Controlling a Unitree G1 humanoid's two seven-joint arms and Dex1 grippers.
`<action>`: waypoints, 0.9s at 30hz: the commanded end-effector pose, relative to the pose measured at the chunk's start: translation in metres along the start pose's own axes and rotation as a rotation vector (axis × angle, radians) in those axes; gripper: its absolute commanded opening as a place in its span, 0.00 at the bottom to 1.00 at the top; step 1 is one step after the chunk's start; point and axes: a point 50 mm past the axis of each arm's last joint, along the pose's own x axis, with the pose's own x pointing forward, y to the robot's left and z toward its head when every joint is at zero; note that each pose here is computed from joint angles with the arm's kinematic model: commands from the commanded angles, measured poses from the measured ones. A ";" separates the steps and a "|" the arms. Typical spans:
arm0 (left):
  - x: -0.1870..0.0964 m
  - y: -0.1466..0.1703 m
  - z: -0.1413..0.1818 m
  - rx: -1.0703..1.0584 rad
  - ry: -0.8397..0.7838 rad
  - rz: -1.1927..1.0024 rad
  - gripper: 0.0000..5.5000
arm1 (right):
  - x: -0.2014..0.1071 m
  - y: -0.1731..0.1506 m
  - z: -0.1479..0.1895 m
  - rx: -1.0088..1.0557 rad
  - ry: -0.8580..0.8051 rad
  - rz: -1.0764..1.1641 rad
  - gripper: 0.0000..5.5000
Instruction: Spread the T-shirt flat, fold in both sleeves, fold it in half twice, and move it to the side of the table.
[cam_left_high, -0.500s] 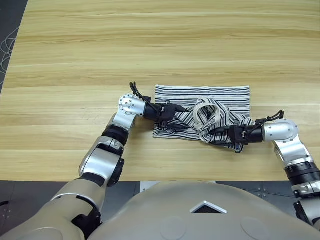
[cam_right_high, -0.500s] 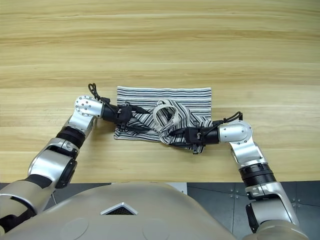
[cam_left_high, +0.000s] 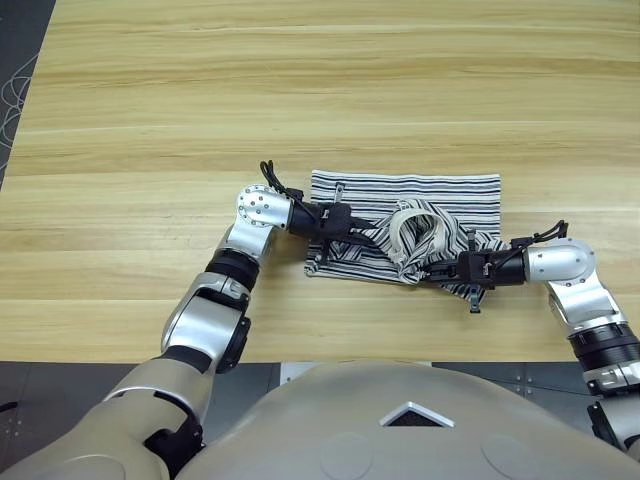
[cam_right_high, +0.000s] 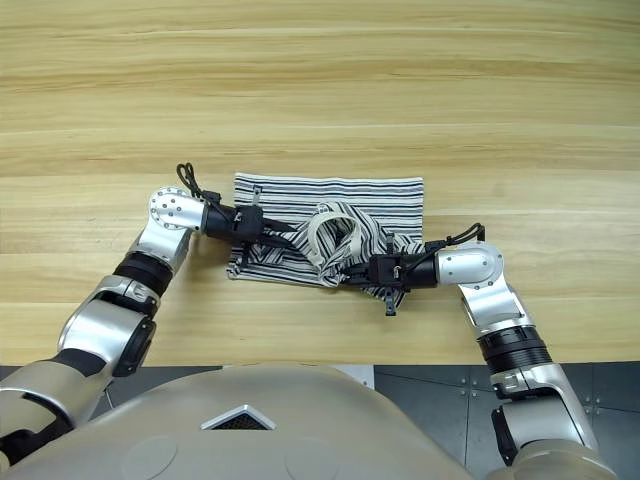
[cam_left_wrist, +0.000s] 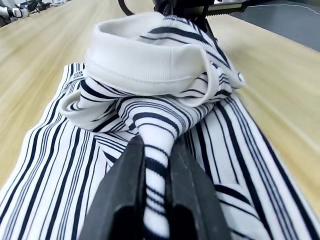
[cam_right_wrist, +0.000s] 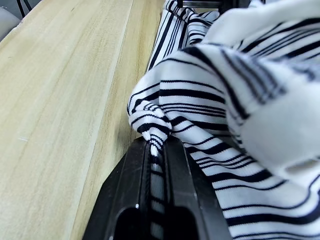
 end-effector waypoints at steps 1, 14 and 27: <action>-0.008 0.008 0.010 0.015 -0.043 0.016 0.03 | -0.006 0.004 -0.006 0.033 0.039 0.027 0.03; -0.060 0.058 0.041 0.016 -0.136 0.323 0.03 | -0.066 -0.033 -0.001 0.202 -0.216 -0.146 0.02; -0.059 0.056 0.035 0.016 -0.122 0.358 0.03 | -0.033 -0.044 -0.011 0.391 -0.345 -0.243 0.23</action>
